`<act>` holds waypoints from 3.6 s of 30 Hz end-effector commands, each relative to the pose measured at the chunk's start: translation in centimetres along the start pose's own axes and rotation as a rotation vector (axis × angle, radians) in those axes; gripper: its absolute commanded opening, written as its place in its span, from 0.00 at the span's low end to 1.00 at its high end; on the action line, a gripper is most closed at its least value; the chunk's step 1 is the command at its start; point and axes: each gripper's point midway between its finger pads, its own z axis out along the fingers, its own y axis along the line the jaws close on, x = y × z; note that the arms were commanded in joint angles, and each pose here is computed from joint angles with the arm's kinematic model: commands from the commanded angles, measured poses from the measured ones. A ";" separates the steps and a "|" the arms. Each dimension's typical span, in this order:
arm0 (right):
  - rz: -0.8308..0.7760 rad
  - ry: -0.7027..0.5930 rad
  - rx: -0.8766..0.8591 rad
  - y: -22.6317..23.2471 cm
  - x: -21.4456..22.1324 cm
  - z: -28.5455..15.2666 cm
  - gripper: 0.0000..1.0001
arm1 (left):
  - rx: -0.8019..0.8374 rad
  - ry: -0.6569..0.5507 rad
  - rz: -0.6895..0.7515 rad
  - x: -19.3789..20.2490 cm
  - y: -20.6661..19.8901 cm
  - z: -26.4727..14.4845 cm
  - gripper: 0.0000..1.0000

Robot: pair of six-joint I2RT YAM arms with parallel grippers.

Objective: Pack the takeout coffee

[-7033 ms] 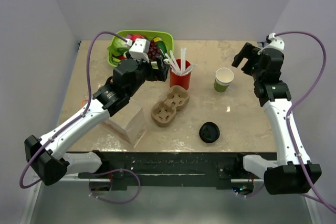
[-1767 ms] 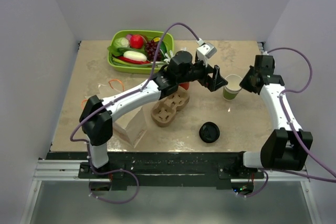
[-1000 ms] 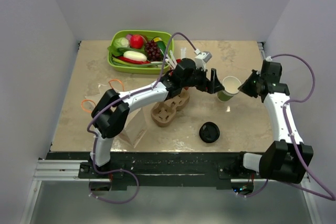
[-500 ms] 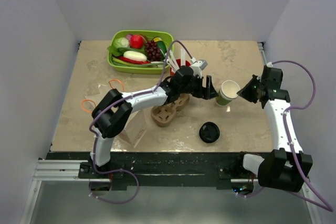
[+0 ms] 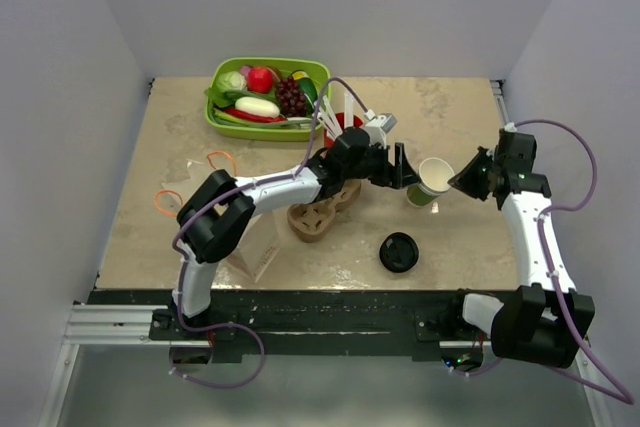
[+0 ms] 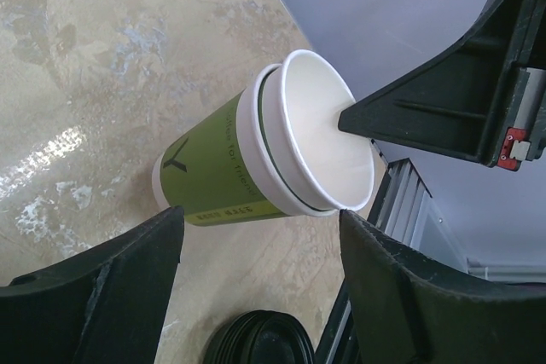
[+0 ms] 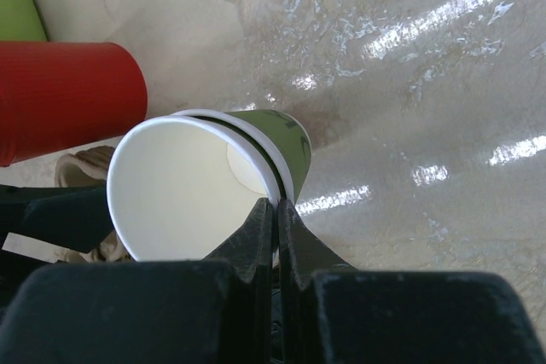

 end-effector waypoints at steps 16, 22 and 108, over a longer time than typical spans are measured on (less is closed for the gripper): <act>0.005 -0.034 -0.088 1.8 -0.7 -1.1 0.00 | 0.042 -0.031 -0.002 -0.2 -0.3 1.6 0.73; 0.011 -0.015 -0.073 1.3 -0.2 -0.5 0.00 | 0.018 -0.010 -0.010 0.4 0.6 2.4 0.73; -0.538 0.172 0.007 8.8 8.5 5.3 0.03 | -0.311 -0.438 0.378 -10.8 -3.8 -21.4 1.00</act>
